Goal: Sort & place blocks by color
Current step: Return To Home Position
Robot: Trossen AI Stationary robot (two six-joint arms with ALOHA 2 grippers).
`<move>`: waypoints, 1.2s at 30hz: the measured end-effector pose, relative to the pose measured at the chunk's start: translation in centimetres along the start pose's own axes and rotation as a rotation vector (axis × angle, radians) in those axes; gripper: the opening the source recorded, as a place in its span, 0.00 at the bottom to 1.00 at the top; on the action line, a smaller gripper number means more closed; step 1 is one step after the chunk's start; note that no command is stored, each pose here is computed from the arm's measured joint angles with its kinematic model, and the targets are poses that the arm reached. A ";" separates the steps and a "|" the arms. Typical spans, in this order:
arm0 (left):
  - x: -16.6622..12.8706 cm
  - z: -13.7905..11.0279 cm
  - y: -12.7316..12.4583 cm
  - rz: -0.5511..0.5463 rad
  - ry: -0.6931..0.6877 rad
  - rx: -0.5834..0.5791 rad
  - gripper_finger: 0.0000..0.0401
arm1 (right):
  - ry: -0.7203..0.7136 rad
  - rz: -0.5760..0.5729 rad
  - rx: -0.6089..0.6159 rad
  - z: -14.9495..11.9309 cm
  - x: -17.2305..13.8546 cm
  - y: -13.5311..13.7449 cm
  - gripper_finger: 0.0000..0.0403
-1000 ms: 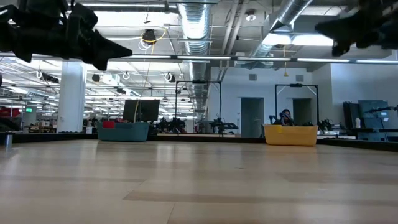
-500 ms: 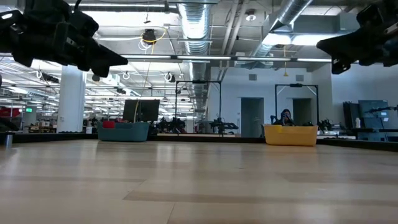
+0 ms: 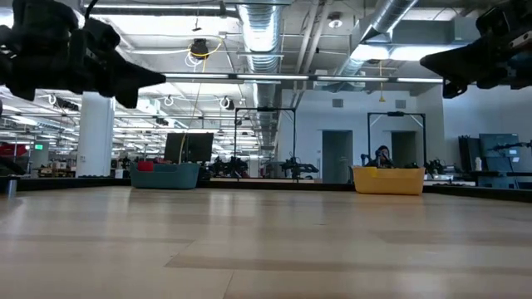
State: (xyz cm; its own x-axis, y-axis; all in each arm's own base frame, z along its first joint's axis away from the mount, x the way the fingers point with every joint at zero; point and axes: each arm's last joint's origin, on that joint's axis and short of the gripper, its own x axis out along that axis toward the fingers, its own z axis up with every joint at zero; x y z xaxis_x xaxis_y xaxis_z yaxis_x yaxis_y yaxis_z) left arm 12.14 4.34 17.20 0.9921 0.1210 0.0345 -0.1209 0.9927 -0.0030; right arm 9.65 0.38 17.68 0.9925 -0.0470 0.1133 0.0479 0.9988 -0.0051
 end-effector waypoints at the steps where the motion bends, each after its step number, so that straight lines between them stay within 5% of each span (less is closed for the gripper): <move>1: -0.1 0.2 -0.1 -0.011 -0.020 -0.016 0.00 | 0.000 0.006 0.000 0.1 0.0 0.0 0.02; 11: -1.9 0.4 -1.2 -0.083 -0.023 -0.088 0.00 | 0.023 0.045 -0.012 0.3 -0.1 0.1 0.02; 19: -2.9 0.1 -2.1 0.014 -0.032 -0.128 0.00 | 0.025 0.061 0.010 0.3 -0.1 0.2 0.02; 29: -2.2 -1.1 -3.5 -0.049 0.123 -0.170 0.00 | 0.050 0.061 -0.019 0.0 -0.1 0.3 0.02; 36: -2.3 -0.8 -3.8 -0.022 0.081 -0.131 0.00 | 0.014 0.059 0.013 -0.1 0.0 0.3 0.02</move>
State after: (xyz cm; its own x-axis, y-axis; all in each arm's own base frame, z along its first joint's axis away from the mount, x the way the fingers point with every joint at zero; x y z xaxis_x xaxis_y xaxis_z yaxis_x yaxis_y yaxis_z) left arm 10.32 0.27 16.30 0.9946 0.0934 -0.0447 -0.0986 0.9861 -0.1335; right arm 9.65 0.66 17.56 0.9950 0.0121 0.0990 -0.0123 0.9999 0.0014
